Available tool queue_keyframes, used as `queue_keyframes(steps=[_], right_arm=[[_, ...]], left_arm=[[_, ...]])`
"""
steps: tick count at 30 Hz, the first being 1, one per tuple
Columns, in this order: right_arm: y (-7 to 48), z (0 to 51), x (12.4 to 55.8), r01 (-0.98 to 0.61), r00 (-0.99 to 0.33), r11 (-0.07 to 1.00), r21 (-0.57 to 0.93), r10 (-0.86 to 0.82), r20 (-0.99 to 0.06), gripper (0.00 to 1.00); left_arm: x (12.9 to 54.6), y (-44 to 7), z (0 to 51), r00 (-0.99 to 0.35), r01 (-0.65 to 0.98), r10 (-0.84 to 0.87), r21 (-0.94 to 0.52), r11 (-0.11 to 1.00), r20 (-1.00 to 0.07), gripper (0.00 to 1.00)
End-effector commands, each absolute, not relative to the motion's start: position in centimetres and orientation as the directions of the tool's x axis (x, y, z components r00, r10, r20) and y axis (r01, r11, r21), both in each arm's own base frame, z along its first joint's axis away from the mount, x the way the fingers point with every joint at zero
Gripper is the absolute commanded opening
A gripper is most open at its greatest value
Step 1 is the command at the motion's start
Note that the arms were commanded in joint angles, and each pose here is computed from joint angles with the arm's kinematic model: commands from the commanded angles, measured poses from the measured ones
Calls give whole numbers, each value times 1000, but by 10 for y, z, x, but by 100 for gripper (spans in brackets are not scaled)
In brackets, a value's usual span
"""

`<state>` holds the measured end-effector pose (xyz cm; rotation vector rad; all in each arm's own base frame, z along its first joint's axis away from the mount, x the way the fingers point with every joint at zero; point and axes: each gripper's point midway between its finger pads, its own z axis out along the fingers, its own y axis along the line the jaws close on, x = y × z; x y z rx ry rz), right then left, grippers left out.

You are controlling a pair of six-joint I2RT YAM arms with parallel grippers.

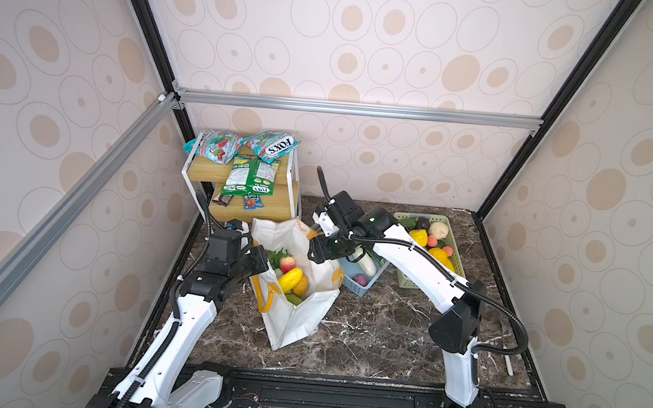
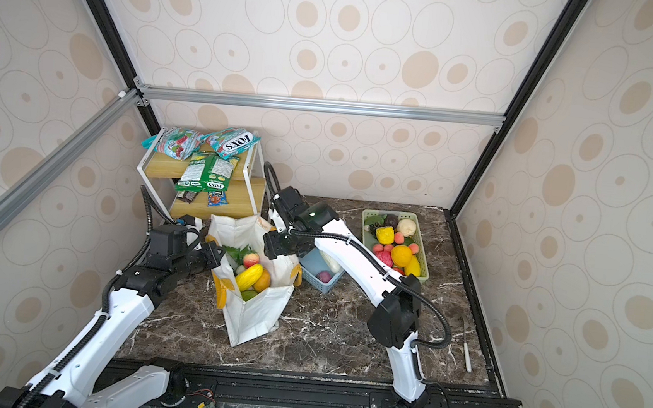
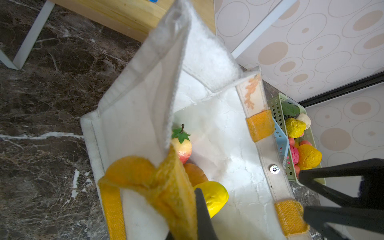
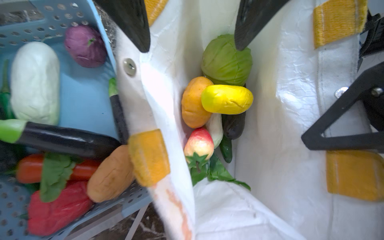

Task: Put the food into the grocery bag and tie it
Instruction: 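Raise the right gripper out of the bag and move it over the fruit basket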

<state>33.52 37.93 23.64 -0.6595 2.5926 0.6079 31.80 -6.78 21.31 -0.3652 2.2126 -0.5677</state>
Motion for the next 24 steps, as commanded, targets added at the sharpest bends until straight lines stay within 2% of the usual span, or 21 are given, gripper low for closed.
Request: queue_keyframes(steps=[1,14,24], right_arm=[[354,260,344,-503,-804,816,285,-321,-500,68],[240,257,402,-300,-841,943,148,-187,-508,70],[161,221,427,-137,-881,990,29,-108,-460,73]], left_arm=[[321,-64,226,-596,-54,-436,-508,860,-674,0],[324,-65,226,-606,-55,-429,-502,863,-670,0],[326,-64,234,-591,-52,-436,-507,861,-679,0]])
